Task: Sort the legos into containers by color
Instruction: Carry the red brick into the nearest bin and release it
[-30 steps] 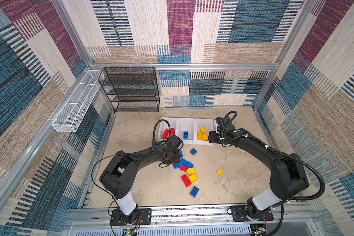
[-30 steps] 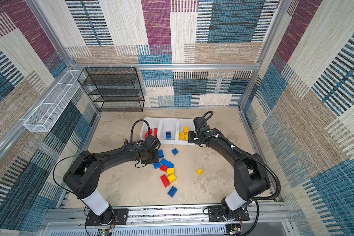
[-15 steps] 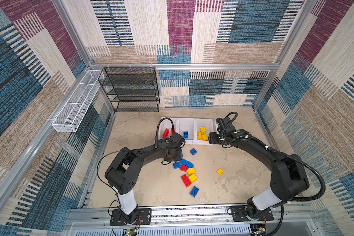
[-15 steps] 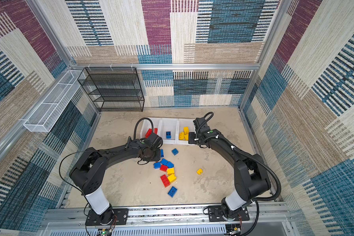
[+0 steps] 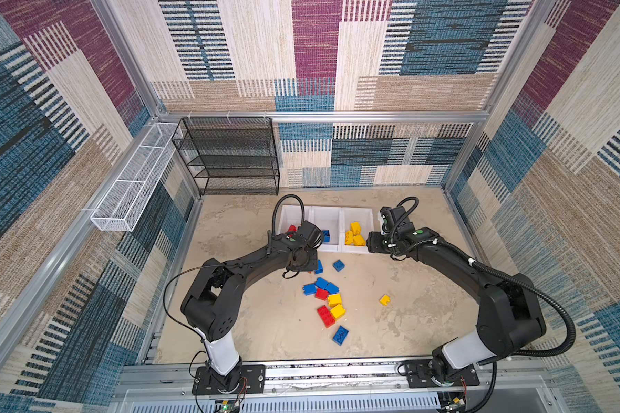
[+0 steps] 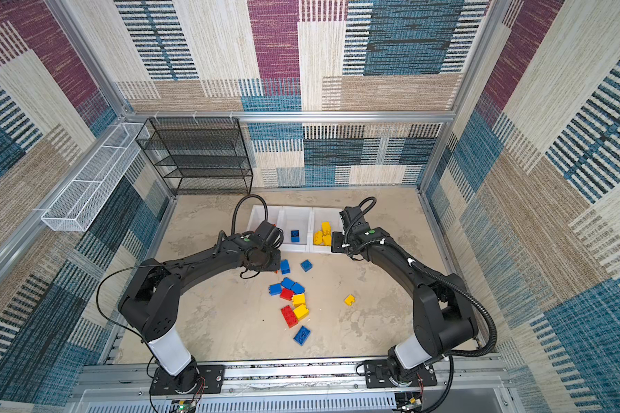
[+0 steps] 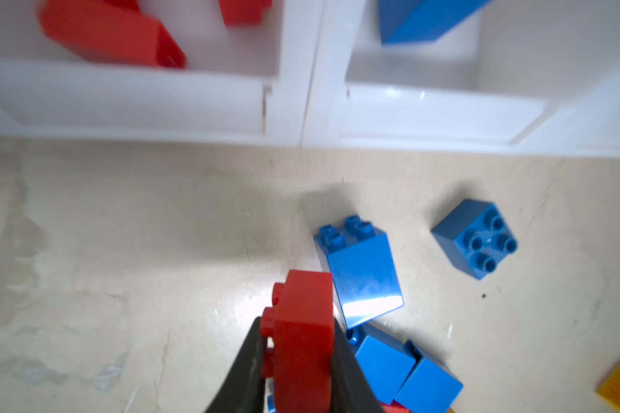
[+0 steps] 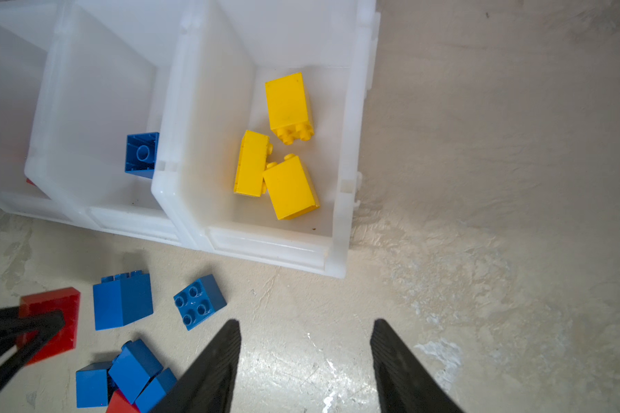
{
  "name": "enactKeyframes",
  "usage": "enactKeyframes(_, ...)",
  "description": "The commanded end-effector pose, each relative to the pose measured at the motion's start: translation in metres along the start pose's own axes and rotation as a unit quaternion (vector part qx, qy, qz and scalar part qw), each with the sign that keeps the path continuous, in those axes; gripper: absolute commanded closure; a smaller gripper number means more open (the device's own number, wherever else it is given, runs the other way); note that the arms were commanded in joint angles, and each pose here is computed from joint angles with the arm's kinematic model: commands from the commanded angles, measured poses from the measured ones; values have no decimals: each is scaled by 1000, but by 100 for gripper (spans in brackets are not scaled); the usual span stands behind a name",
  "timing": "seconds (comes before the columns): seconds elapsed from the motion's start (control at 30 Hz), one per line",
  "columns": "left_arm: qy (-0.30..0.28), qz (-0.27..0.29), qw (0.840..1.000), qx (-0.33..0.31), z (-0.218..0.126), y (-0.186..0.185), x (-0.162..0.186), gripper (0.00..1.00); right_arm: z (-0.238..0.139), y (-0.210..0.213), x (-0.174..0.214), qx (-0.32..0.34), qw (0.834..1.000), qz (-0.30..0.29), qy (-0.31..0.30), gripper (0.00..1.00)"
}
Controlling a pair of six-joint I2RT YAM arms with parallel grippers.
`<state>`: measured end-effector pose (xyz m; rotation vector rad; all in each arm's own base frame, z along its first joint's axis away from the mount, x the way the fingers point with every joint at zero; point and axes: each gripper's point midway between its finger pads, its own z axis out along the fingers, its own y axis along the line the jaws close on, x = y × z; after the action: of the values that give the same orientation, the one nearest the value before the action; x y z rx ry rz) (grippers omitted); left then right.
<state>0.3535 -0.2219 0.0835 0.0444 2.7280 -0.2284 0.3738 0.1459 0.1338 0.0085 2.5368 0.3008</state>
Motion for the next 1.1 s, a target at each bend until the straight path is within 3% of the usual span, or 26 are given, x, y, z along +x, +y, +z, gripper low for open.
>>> enactKeyframes(0.0,-34,25,999,-15,-16,14,-36,81,-4,-1,-5,3,1000,3,-13,39)
enactKeyframes(0.2,-60,27,997,-33,-17,39,-100,81,-9,0,-2,-1,1000,6,-14,40)
enactKeyframes(0.4,-47,25,998,-32,5,44,-130,80,-17,-2,0,-1,1000,12,-18,40)
enactKeyframes(0.57,-41,26,998,-29,16,42,-136,76,-18,-2,2,0,1000,11,-14,40)
enactKeyframes(0.83,-36,13,999,-31,15,45,-130,49,-30,-5,3,3,1000,15,-24,35)
enactKeyframes(1.07,-60,7,998,-17,-9,42,-132,44,-34,-2,1,-5,999,15,-30,35)
